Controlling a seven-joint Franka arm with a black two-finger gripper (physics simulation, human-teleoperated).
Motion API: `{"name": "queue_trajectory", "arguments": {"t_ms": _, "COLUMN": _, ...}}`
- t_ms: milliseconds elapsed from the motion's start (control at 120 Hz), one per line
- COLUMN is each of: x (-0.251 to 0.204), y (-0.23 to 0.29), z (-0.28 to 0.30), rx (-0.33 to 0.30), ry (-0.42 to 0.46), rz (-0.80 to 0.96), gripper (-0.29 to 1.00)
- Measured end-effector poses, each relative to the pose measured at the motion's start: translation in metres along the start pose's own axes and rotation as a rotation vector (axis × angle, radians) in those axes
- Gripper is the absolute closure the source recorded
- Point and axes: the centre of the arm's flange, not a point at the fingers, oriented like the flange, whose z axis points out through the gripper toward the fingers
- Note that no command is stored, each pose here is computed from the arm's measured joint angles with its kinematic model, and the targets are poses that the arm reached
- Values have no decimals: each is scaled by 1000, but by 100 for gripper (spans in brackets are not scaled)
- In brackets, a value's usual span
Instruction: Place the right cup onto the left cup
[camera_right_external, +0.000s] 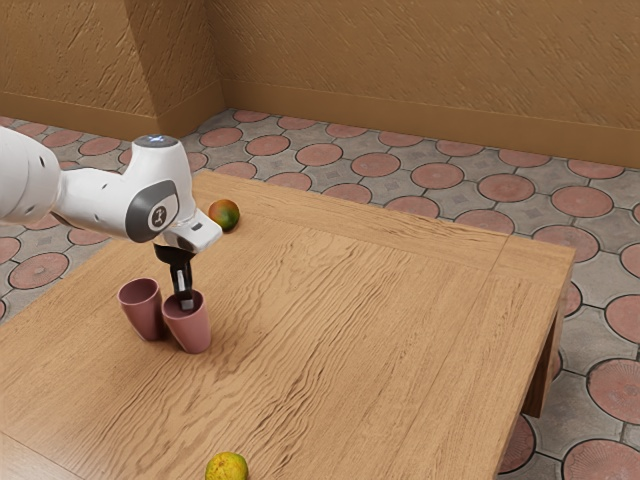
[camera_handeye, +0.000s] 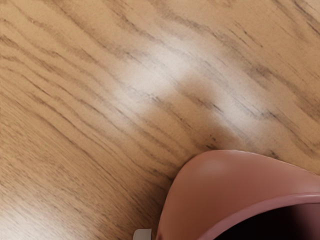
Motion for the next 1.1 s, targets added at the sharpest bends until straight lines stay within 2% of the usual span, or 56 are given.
{"name": "queue_trajectory", "arguments": {"t_ms": 167, "x": 5, "y": 2, "z": -15, "rx": 28, "ry": 18, "rz": 2, "gripper": 77}}
{"name": "queue_trajectory", "arguments": {"t_ms": 533, "x": -5, "y": -8, "z": -106, "rx": 109, "ry": 97, "rz": -46, "gripper": 78}}
{"name": "queue_trajectory", "arguments": {"t_ms": 875, "x": -55, "y": -21, "z": -119, "rx": 52, "ry": 26, "rz": -123, "gripper": 78}}
{"name": "queue_trajectory", "arguments": {"t_ms": 1100, "x": -69, "y": -35, "z": -125, "rx": 49, "ry": -15, "rz": -142, "gripper": 79}}
